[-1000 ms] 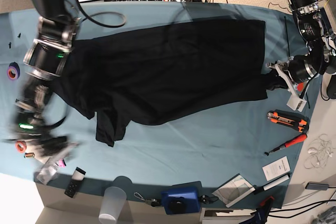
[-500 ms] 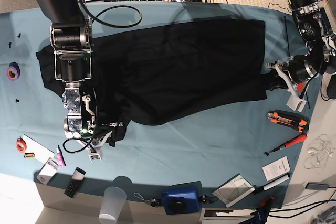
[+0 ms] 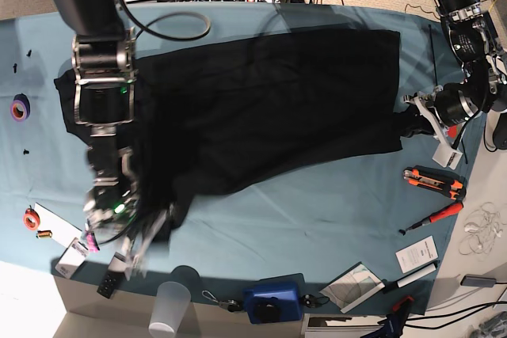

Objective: Layout the t-shirt on the table in an organized manner, then fold the t-shirt properly
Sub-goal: 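Grasp the shirt hem with the right gripper and pull it outward, then lift the shirt with both grippers and fold it lengthwise in half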

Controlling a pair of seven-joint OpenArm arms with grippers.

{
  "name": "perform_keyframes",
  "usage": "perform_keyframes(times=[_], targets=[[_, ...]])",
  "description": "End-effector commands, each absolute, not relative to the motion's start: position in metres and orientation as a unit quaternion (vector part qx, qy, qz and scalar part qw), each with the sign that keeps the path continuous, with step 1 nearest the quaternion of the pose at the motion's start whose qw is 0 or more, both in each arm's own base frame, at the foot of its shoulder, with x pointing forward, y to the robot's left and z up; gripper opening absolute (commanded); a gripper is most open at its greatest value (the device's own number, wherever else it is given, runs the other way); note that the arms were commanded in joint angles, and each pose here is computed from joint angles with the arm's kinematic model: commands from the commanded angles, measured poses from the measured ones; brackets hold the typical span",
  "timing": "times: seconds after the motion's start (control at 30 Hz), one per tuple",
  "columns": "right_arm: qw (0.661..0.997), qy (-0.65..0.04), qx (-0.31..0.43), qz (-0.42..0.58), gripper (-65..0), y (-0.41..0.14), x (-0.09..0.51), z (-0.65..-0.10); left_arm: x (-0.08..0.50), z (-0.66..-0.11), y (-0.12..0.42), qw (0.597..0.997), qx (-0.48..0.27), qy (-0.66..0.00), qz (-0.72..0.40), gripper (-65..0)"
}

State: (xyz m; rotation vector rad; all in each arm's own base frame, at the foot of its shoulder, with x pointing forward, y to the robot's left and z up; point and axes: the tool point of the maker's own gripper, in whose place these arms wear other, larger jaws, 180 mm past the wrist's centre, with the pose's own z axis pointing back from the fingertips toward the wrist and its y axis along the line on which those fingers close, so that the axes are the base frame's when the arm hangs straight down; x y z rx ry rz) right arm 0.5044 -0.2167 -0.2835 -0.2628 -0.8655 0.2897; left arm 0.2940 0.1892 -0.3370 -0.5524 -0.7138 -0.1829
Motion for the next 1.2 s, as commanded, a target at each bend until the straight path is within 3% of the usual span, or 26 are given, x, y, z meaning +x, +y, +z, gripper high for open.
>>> perform_keyframes(times=[0.0,0.27,0.47,0.73,0.87,1.17], targets=[[0.865,-0.463,-0.137,0.136,-65.0,-0.222,0.520,-0.245,0.304,-0.321,0.192,0.884,-0.266,-0.372,-0.097,-65.0],[0.831,-0.518,-0.145,0.141,-65.0,-0.226,0.532,-0.213,0.329,-0.300,0.199,0.866,-0.238,-0.427,-0.107,-65.0],[0.778,-0.592,-0.147,0.153,-65.0,-0.229,0.542,-0.180,0.357,-0.274,0.207,0.854,-0.205,-0.464,-0.116,-65.0],[0.774,-0.606,-0.156,0.098,-65.0,-0.262,0.540,-0.165,0.364,-0.268,0.212,0.849,-0.190,-0.479,-0.113,-65.0],[0.779,-0.619,-0.089,0.040,-65.0,-0.278,0.535,-0.159,0.363,-0.270,0.212,0.852,-0.190,-0.475,-0.113,-65.0],[0.825,-0.563,0.048,0.023,-65.0,-0.289,0.507,-0.177,0.344,-0.283,0.202,0.865,-0.236,-0.432,-0.100,-65.0]])
